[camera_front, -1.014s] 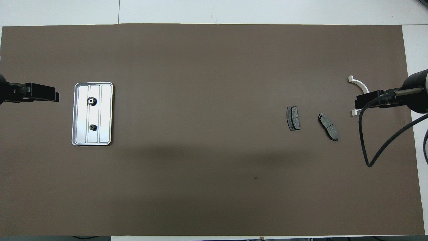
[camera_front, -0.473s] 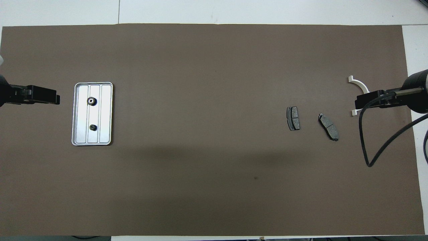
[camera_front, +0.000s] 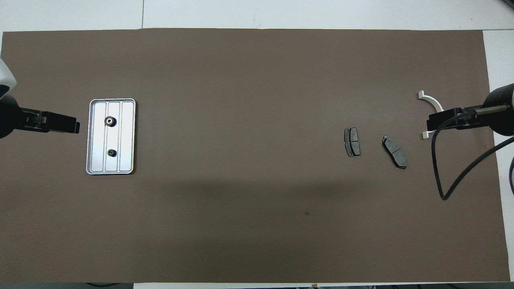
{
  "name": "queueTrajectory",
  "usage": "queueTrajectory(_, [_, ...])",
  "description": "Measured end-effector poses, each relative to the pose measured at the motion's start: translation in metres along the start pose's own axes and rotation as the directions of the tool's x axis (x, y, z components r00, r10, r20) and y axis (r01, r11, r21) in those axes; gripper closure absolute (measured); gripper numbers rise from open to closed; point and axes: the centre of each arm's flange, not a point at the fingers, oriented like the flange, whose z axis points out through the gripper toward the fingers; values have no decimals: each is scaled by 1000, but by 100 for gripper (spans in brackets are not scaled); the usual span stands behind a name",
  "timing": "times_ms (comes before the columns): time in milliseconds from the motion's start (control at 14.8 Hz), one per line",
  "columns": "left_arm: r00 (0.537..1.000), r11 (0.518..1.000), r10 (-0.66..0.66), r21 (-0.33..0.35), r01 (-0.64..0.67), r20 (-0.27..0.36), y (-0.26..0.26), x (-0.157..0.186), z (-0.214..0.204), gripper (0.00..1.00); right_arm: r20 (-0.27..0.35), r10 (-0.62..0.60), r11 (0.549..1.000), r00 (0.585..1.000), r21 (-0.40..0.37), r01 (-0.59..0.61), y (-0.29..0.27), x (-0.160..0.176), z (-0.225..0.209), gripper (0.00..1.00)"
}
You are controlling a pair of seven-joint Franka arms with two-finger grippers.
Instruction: Pick bearing gear from pile to tray
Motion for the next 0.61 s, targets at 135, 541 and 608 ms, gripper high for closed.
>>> queueTrajectory(135, [1000,1000,1,0,-1,3,1,0,0,0,0,1,1000,1000,0,-1,1,0,0,0])
queueTrajectory(541, [999,1000,-14,-2,14,28,-8,-4,2,0,0,1,1000,1000,0,-1,1,0,0,0])
queueTrajectory(608, [999,1000,-15,-2,15,30,-8,-4,2,0,0,1,1000,1000,0,-1,1,0,0,0])
